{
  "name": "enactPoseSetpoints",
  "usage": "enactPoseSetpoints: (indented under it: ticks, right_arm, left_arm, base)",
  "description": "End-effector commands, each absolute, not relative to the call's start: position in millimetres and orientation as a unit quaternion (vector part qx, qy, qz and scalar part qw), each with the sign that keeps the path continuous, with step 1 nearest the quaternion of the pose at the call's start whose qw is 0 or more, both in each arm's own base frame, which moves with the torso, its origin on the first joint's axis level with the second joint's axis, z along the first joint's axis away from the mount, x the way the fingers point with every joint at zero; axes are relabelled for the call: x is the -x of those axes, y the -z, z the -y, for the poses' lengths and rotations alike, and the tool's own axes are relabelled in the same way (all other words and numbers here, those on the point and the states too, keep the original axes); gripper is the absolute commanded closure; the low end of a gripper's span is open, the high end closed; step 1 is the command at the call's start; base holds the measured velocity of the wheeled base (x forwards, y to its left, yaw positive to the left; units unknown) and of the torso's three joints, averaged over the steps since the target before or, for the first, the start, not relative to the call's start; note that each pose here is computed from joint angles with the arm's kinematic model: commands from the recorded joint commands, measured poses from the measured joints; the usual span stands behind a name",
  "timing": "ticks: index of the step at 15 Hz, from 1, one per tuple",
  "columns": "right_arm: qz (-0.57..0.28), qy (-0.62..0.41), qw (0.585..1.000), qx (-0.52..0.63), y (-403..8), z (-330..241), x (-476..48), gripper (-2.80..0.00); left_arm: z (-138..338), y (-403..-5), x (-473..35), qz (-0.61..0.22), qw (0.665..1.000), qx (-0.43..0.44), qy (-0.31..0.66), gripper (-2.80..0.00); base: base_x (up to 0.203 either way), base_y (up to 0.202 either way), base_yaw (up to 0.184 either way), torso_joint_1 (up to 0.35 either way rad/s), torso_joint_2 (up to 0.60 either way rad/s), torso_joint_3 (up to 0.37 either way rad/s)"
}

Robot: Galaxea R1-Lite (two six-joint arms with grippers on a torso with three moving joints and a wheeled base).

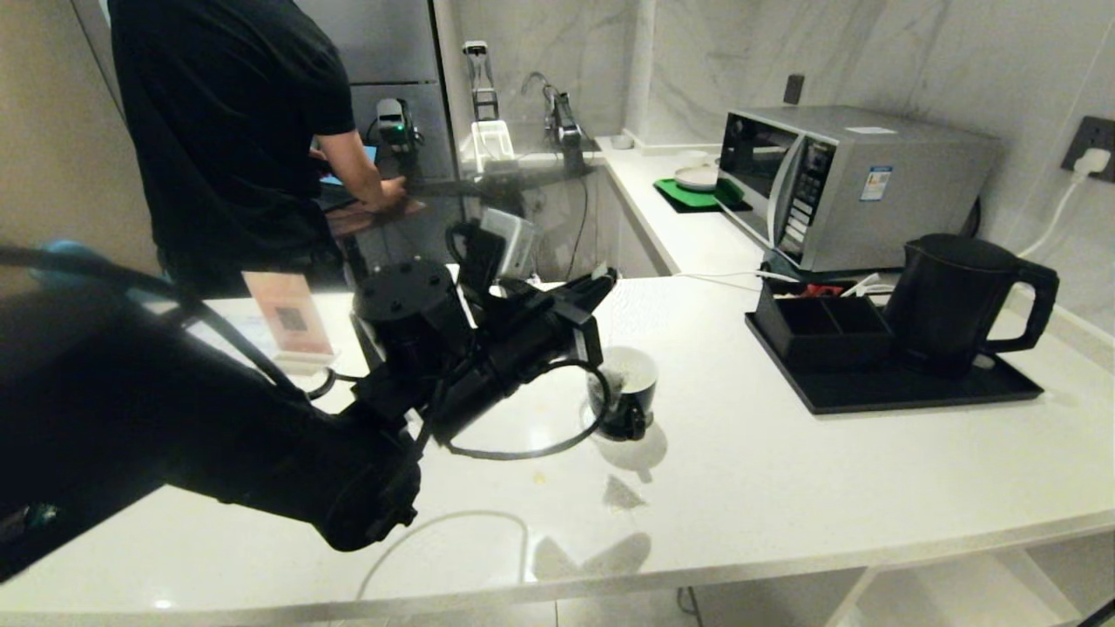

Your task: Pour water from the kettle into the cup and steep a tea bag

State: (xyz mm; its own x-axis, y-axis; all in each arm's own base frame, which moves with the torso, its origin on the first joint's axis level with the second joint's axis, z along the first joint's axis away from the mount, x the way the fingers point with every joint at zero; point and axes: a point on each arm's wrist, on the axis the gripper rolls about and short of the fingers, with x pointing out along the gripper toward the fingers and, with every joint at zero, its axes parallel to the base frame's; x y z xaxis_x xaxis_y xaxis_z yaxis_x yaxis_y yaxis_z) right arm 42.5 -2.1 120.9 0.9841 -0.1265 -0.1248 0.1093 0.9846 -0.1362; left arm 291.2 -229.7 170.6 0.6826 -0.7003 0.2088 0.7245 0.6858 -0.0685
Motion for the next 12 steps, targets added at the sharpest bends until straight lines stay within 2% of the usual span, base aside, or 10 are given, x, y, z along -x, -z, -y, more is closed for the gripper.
enactPoseSetpoints:
  ticks: [1, 7, 12]
  right_arm:
    - [-0.053, 0.040, 0.996, 0.063, -114.0, 1.8, -25.0, 0.00]
    - [-0.096, 0.001, 0.993, 0.062, -83.3, 1.2, 3.3, 0.00]
    - [-0.096, -0.009, 0.994, 0.042, -77.8, 0.3, 8.5, 0.00]
  left_arm:
    - [232.0, -169.8, -290.0, 0.085, 0.913, 0.074, 0.393, 0.00]
    - [232.8, -171.1, -288.7, 0.087, 0.912, 0.075, 0.394, 0.00]
    - [233.0, -172.1, -287.1, 0.087, 0.911, 0.075, 0.396, 0.00]
  base:
    - [0.000, 0.000, 0.000, 0.000, 0.00, 0.000]
    - [0.000, 0.000, 0.000, 0.000, 0.00, 0.000]
    - [0.000, 0.000, 0.000, 0.000, 0.00, 0.000]
